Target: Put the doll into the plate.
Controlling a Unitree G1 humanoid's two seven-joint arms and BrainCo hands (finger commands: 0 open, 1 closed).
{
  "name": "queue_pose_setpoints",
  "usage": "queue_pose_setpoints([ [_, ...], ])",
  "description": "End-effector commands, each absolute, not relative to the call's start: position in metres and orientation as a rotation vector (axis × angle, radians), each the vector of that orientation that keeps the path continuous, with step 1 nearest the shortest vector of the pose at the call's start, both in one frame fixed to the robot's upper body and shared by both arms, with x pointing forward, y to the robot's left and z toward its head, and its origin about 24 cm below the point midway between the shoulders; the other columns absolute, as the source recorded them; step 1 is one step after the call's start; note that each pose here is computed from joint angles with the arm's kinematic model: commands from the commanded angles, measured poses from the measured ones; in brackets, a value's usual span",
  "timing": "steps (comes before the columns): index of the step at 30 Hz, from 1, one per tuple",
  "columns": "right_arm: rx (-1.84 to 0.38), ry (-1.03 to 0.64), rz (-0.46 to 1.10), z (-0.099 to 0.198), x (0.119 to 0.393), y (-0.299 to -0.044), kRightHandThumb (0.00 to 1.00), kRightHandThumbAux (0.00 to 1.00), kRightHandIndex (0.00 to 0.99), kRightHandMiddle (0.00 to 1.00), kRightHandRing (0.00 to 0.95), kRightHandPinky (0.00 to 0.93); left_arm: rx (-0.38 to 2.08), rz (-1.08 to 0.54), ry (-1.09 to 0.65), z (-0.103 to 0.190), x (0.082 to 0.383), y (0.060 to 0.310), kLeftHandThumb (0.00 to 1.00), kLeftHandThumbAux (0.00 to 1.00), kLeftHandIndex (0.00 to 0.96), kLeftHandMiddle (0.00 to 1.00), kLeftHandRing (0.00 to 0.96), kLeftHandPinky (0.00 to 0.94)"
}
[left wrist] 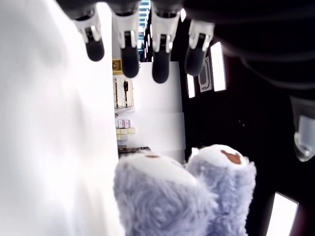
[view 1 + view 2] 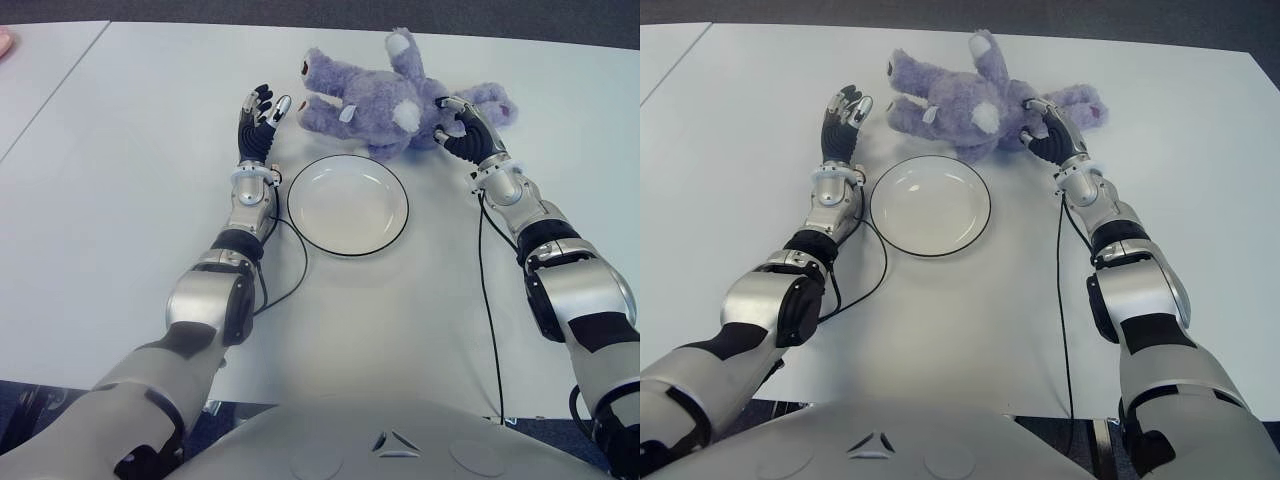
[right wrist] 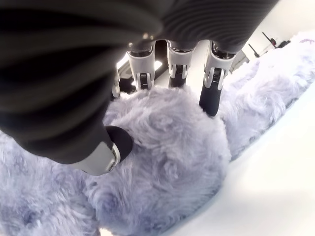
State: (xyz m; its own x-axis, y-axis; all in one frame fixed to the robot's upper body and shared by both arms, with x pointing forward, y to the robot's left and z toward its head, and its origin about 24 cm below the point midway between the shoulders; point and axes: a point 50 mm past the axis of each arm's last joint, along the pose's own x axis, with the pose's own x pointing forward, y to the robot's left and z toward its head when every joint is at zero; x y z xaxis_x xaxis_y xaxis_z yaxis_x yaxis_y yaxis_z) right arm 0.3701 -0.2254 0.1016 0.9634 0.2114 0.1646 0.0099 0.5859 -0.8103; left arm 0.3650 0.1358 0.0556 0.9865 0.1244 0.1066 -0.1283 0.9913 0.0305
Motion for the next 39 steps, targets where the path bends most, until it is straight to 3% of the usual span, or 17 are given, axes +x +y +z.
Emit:
queue_pose_setpoints([
  [1, -0.992, -0.029, 0.126, 0.048, 0.343, -0.250, 0.698, 0.726, 0.438, 0.811, 0.803, 0.797, 0.060, 0.135, 0.451, -0.075, 0.273, 0.131, 0.000, 0.440, 0.170, 0.177, 0.136, 0.043],
  [25, -0.925, -0.310, -0.123, 0.108, 0.364, -0.251, 0.702, 0.727, 0.437, 0.835, 0.833, 0.824, 0.048, 0.136, 0.451, -0.075, 0.273, 0.129, 0.000, 0.450, 0.169, 0.173, 0.130, 0.031],
  [39, -0.899, -0.359, -0.167, 0.118, 0.366, -0.252, 0.702, 0.727, 0.437, 0.840, 0.841, 0.831, 0.042, 0.139, 0.459, -0.075, 0.273, 0.129, 0.000, 0.444, 0.187, 0.186, 0.145, 0.055],
])
